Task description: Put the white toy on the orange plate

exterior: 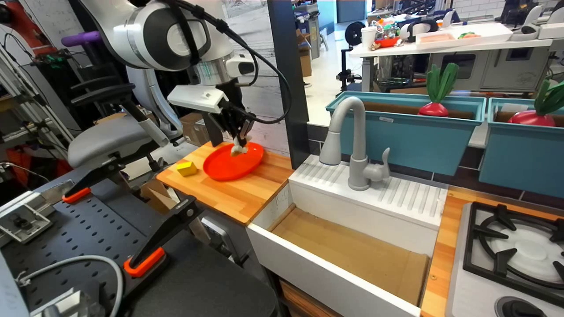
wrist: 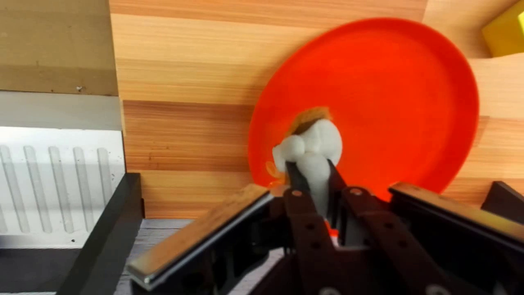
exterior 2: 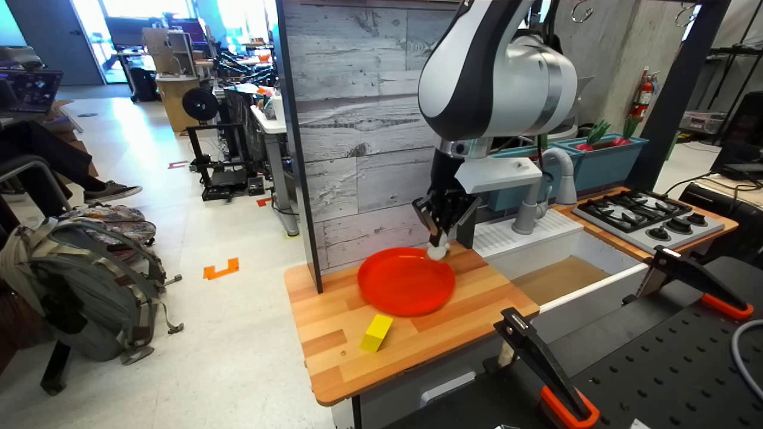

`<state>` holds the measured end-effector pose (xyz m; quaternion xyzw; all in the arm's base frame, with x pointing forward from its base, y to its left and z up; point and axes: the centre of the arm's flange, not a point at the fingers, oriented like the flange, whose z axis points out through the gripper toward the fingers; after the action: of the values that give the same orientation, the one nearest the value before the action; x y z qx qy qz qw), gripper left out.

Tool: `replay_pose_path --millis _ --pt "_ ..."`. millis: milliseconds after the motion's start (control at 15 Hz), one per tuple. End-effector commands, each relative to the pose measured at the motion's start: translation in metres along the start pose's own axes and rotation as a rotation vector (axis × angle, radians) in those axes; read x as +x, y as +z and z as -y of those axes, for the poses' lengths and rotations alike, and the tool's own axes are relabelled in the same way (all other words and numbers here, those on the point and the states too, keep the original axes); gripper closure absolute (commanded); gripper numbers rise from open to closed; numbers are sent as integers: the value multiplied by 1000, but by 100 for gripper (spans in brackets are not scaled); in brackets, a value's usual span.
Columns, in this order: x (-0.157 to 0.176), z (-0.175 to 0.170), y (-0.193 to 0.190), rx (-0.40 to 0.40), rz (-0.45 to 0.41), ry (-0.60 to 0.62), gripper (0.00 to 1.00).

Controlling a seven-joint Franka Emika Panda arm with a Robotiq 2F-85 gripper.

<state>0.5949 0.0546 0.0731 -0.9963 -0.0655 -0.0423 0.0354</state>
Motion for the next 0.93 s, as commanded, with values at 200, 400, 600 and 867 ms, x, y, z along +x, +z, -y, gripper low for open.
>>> replay_pose_path --millis 200,400,600,867 --pt "10 35 30 -18 70 -80 97" --pt "13 39 43 -21 99 -90 97" --pt "15 40 50 -27 120 -83 60" --pt "18 39 54 -36 137 -83 32"
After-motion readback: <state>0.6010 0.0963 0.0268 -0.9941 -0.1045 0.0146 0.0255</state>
